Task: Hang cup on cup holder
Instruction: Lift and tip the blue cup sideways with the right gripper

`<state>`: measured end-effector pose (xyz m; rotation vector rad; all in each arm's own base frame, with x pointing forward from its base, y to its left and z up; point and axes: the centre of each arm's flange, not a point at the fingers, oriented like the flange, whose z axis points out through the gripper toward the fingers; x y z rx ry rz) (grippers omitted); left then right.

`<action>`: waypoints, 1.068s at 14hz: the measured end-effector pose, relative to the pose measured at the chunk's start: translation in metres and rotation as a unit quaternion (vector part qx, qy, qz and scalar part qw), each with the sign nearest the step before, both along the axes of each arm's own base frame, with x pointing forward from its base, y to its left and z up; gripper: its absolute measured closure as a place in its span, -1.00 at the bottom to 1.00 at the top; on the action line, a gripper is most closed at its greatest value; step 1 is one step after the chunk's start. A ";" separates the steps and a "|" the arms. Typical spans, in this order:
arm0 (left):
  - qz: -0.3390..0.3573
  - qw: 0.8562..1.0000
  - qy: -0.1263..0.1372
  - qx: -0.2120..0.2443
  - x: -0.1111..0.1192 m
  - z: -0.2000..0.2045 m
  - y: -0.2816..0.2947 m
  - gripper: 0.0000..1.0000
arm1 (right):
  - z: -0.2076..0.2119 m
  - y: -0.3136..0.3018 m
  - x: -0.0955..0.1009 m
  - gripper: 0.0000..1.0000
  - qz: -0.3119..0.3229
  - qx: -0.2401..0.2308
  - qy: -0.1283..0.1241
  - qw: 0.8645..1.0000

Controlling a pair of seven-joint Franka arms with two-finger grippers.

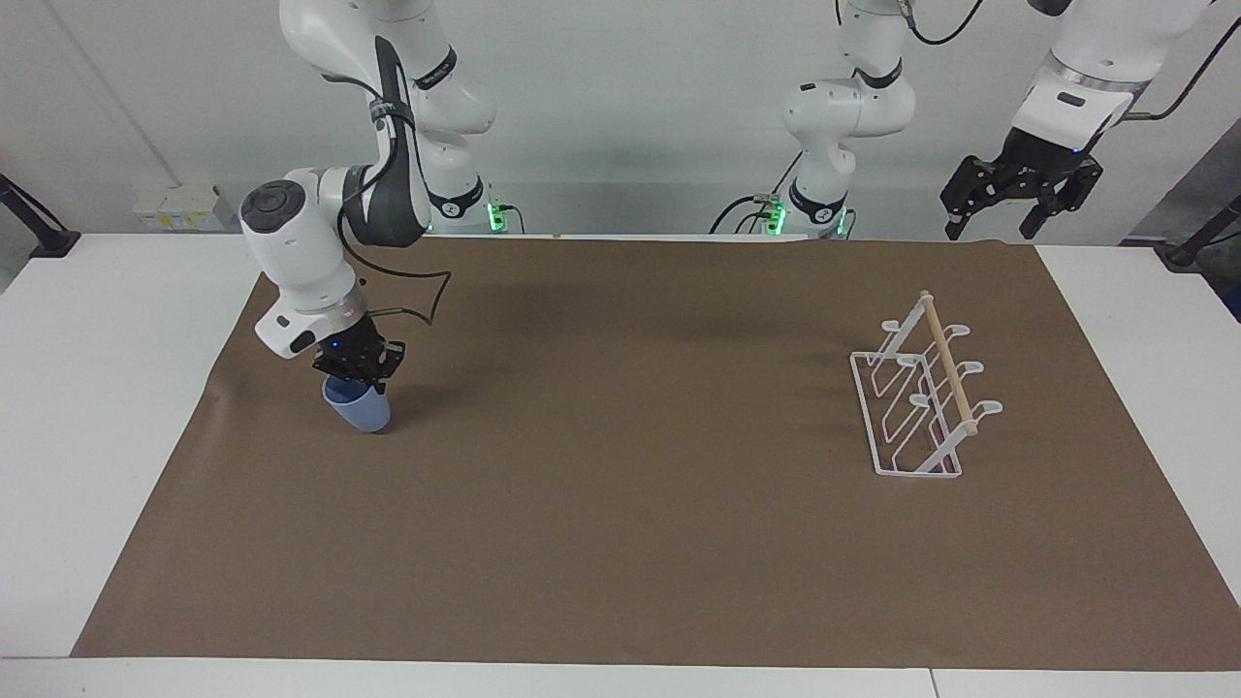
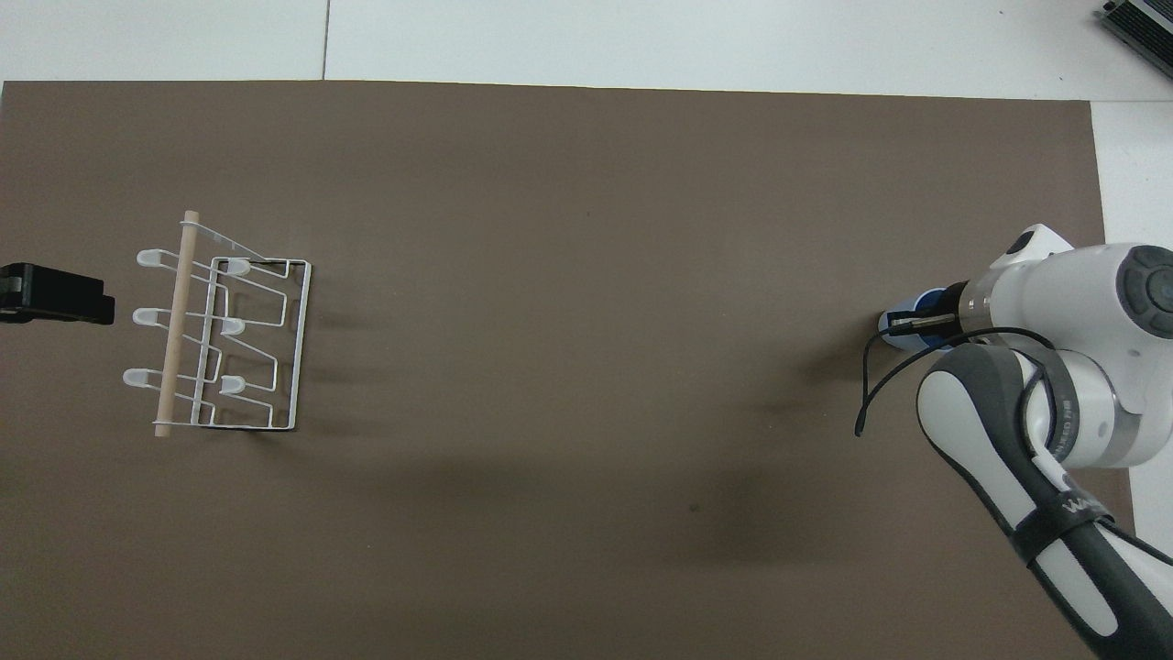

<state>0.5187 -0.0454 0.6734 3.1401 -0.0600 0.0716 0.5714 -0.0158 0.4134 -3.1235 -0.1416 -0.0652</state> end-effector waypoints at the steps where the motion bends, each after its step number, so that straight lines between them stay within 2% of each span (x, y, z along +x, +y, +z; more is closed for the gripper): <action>1: 0.000 1.000 0.000 0.000 0.000 0.000 0.000 -1.00 | 0.021 0.001 0.002 0.89 0.001 -0.001 0.005 1.000; 4: 0.001 1.000 0.000 0.000 0.000 0.000 0.001 -1.00 | 0.093 0.006 -0.003 0.89 0.004 -0.005 0.013 1.000; 9: 0.001 1.000 0.000 0.000 0.000 0.000 0.001 -1.00 | 0.199 0.019 -0.025 0.89 0.013 0.000 0.024 1.000; 11: 0.001 1.000 0.000 0.000 0.000 0.000 0.001 -1.00 | 0.218 0.027 -0.032 0.89 0.015 0.037 0.035 0.999; 13: 0.001 1.000 0.000 0.000 0.000 -0.001 0.001 -1.00 | 0.222 0.030 -0.032 0.89 0.013 0.072 0.035 0.997; 15: 0.001 1.000 0.001 0.000 0.000 -0.001 0.001 -1.00 | 0.221 0.034 -0.030 0.89 0.010 0.087 0.035 0.996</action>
